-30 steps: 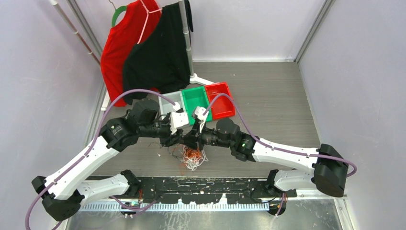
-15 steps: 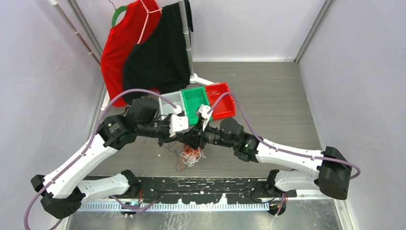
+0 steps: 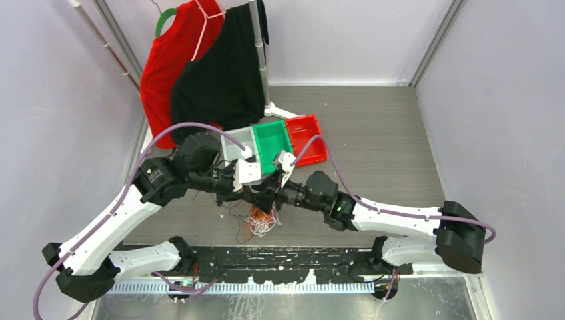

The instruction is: Untangle the cables

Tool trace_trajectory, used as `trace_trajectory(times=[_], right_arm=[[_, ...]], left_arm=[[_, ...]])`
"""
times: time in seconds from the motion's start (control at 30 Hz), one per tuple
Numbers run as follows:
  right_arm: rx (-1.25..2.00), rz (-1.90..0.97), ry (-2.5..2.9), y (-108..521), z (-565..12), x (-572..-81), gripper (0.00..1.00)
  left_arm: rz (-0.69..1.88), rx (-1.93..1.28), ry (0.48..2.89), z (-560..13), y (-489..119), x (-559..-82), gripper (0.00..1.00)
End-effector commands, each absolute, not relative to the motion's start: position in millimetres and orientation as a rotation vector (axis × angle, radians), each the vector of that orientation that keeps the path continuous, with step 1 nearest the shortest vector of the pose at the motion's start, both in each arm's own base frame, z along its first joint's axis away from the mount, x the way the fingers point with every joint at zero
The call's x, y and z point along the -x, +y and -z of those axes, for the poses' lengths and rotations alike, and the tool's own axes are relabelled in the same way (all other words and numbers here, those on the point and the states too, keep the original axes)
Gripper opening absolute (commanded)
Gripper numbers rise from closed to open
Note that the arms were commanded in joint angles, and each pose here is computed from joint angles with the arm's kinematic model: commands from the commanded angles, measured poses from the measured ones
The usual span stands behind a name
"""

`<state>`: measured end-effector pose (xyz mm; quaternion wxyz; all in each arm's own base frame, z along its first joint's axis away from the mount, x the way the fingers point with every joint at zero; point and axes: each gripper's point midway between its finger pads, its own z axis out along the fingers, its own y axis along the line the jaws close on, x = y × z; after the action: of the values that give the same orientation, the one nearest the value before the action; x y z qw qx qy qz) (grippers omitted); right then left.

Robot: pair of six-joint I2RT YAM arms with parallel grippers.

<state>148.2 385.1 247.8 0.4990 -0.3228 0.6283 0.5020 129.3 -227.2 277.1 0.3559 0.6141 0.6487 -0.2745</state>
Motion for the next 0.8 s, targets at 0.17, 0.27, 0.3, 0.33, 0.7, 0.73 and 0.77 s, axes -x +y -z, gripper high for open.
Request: trace_trajectory(times=[0.17, 0.27, 0.3, 0.33, 0.7, 0.73, 0.77], right_arm=[[0.918, -1.165, 1.421, 374, -222, -120, 0.53], [0.939, -1.181, 1.41, 369, -222, -113, 0.53], [0.953, -1.187, 1.41, 369, -222, -110, 0.53], [0.969, -1.192, 1.41, 370, -221, -108, 0.53], [0.768, -1.088, 1.365, 395, -236, -152, 0.52], [0.746, -1.079, 1.354, 396, -238, -156, 0.51], [0.736, -1.078, 1.347, 398, -238, -158, 0.51]], left_arm=[[0.677, -1.545, 1.581, -301, -228, -135, 0.0], [0.673, -1.552, 1.582, -297, -227, -134, 0.0], [0.673, -1.555, 1.587, -295, -226, -134, 0.0], [0.678, -1.559, 1.592, -294, -227, -134, 0.0], [0.736, -1.542, 1.59, -310, -234, -130, 0.0], [0.747, -1.542, 1.589, -311, -234, -129, 0.0], [0.76, -1.538, 1.584, -315, -235, -127, 0.0]])
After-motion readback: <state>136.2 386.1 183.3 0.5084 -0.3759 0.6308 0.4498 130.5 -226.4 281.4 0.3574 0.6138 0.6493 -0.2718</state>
